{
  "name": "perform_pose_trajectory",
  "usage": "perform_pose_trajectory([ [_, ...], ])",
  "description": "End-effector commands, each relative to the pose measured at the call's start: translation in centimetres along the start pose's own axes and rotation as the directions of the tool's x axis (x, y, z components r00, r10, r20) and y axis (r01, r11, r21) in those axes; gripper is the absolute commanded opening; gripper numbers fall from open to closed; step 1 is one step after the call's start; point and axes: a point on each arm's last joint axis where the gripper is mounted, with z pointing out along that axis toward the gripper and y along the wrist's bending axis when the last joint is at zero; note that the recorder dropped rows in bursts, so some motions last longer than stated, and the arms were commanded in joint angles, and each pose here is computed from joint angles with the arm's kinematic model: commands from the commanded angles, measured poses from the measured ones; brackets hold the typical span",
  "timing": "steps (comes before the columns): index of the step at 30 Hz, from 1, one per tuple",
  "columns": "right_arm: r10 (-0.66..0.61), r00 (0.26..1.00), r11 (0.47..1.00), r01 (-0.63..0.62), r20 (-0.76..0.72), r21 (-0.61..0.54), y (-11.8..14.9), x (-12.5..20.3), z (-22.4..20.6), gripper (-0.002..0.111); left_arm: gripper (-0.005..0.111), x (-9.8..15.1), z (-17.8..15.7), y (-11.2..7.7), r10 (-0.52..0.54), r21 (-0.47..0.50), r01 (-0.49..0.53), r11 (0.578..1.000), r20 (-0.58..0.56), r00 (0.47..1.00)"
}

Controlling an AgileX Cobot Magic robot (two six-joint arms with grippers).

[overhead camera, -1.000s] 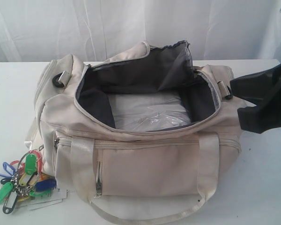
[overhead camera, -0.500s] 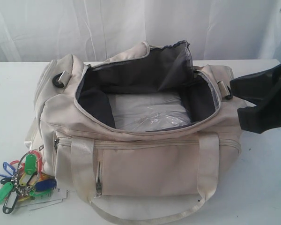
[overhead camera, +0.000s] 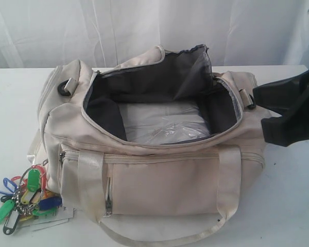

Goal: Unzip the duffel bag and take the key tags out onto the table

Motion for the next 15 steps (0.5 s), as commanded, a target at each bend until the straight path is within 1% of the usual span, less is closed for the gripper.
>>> perform_pose_trajectory([
  [1, 0.005, 1.0, 1.0, -0.005, -0.001, 0.0, 0.0, 0.1, 0.0, 0.0, 0.0, 0.7, -0.3, 2.0, -0.136, -0.112, 0.134, 0.985, -0.013, 0.991],
  [4, 0.005, 1.0, 1.0, -0.005, -0.001, 0.0, 0.0, 0.1, 0.0, 0.0, 0.0, 1.3, -1.0, 3.1, -0.211, -0.189, 0.209, 0.959, 0.009, 0.977],
  [8, 0.005, 1.0, 1.0, -0.005, -0.001, 0.0, 0.0, 0.1, 0.0, 0.0, 0.0, 2.3, -2.5, 3.7, -0.272, -0.265, 0.279, 0.923, 0.064, 0.96],
  [11, 0.005, 1.0, 1.0, -0.005, -0.001, 0.0, 0.0, 0.1, 0.0, 0.0, 0.0, 2.9, -3.8, 3.6, -0.277, -0.304, 0.298, 0.905, 0.111, 0.954],
  [15, 0.005, 1.0, 1.0, -0.005, -0.001, 0.0, 0.0, 0.1, 0.0, 0.0, 0.0, 3.7, -5.6, 2.8, -0.256, -0.317, 0.305, 0.898, 0.189, 0.948],
])
